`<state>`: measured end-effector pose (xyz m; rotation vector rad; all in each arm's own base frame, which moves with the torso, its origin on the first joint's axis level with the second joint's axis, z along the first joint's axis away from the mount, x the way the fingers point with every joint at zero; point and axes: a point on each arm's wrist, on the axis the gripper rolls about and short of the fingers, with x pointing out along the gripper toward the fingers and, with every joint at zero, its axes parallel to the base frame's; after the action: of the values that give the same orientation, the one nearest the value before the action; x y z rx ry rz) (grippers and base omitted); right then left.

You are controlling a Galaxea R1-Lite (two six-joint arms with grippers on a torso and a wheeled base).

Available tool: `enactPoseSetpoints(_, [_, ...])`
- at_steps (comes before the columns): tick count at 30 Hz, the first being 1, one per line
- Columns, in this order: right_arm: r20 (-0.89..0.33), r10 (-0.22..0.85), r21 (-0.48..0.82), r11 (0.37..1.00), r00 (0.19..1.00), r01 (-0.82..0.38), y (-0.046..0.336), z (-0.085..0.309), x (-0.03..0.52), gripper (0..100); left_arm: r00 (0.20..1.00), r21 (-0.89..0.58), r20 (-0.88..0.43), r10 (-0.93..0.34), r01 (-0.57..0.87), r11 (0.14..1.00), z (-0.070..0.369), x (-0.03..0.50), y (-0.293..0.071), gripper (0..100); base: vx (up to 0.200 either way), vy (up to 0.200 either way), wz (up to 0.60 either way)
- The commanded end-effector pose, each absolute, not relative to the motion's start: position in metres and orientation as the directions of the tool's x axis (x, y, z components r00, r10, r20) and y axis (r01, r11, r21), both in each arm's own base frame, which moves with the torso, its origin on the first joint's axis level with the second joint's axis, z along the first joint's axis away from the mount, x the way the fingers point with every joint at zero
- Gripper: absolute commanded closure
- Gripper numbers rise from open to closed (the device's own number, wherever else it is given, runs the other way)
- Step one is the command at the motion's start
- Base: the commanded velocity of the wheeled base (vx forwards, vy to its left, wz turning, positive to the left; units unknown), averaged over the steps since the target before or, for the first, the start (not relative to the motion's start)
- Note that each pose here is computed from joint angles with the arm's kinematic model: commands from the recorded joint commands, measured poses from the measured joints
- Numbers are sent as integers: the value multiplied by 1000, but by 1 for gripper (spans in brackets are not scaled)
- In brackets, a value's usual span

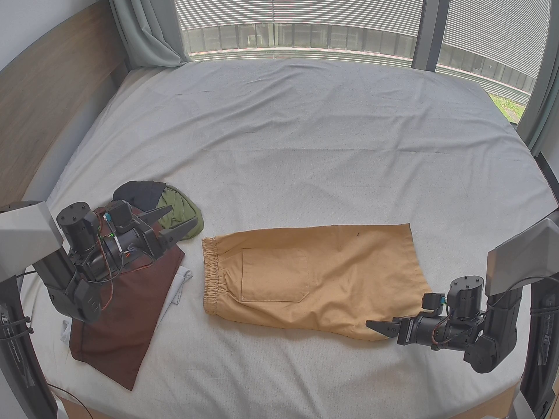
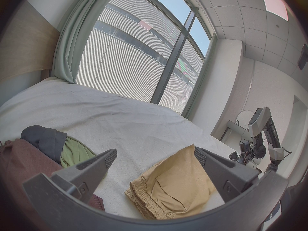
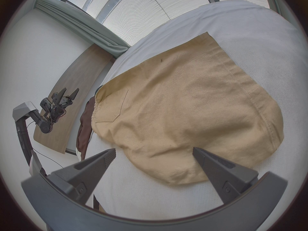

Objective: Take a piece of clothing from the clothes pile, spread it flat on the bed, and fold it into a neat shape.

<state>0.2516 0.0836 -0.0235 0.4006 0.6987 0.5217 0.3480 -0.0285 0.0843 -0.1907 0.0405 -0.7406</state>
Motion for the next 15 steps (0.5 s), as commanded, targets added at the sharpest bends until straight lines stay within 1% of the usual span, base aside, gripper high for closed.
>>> enactPoseSetpoints(1, [-486,591,511,790,644,-339,87,-17,247,0,733,-192,29,-679,671,716,84,347,-30,0,0,0,0])
enactPoseSetpoints(5, [-436,622,504,768,651,-395,94,5,239,0,728,-193,28,-685,676,711,84,346,-31,0,0,0,0])
enactPoseSetpoints(10, [-337,675,486,722,656,-493,104,37,227,0,714,-209,18,-699,687,696,83,343,-33,0,0,0,0])
enactPoseSetpoints(15, [-266,713,467,684,649,-560,116,53,228,0,706,-218,12,-708,693,687,81,341,-37,0,0,0,0])
